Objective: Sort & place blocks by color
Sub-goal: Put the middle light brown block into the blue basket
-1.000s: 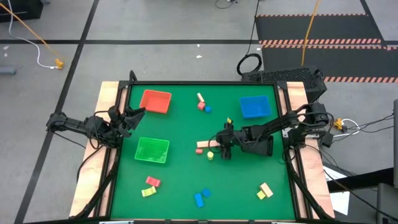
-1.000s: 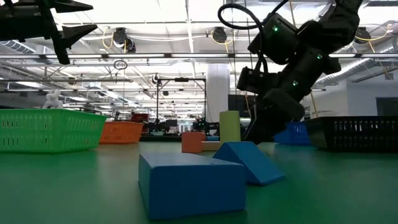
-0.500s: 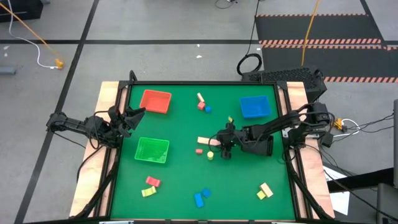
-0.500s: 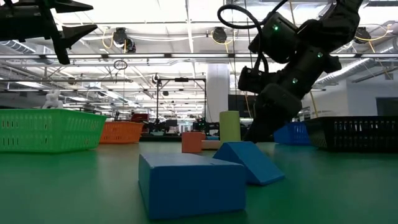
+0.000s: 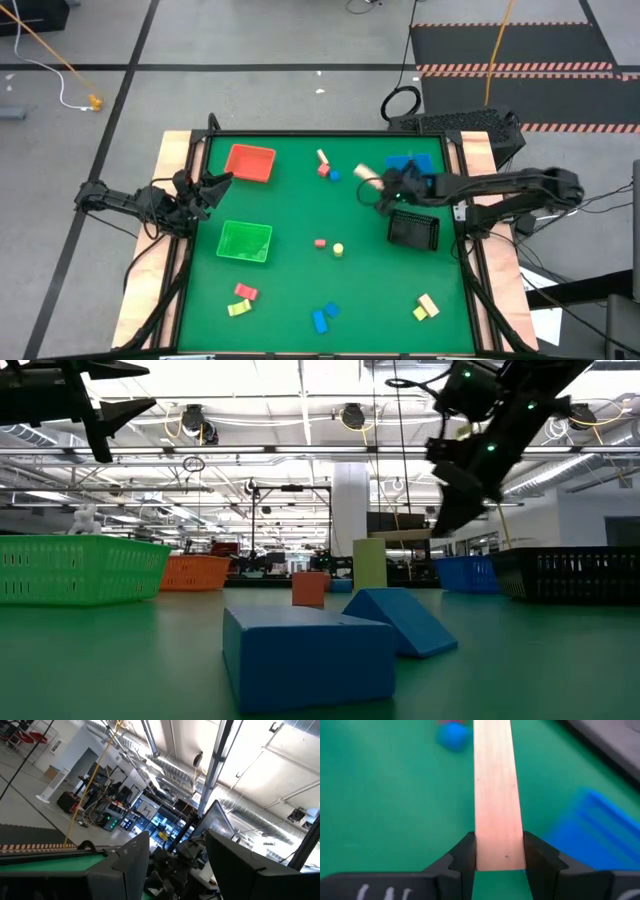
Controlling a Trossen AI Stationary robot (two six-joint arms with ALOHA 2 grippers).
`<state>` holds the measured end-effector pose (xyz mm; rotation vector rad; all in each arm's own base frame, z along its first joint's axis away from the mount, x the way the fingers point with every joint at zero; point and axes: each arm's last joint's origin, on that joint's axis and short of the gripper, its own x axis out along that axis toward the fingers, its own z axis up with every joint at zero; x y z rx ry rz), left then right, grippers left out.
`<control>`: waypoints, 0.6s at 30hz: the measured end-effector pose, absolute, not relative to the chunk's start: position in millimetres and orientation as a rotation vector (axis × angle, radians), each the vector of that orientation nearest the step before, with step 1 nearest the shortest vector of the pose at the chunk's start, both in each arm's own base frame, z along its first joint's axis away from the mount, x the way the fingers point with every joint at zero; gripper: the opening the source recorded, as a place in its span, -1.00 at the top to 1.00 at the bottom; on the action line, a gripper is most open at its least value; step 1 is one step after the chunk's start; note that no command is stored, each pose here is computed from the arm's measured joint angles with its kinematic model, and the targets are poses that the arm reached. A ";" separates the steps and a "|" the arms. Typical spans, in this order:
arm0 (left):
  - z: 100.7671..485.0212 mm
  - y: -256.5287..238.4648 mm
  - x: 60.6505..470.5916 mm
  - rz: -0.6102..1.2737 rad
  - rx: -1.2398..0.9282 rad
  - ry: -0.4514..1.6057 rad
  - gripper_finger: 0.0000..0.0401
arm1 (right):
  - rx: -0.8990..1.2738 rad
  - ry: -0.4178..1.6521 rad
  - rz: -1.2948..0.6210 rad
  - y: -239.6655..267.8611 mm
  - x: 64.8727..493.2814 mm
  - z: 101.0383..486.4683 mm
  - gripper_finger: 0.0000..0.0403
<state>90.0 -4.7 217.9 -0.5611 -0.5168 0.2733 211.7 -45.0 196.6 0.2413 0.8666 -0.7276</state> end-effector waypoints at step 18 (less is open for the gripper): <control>218.3 -4.6 89.7 0.272 -0.563 -0.522 0.03 | 0.301 0.997 -1.045 -69.9 155.0 210.2 0.42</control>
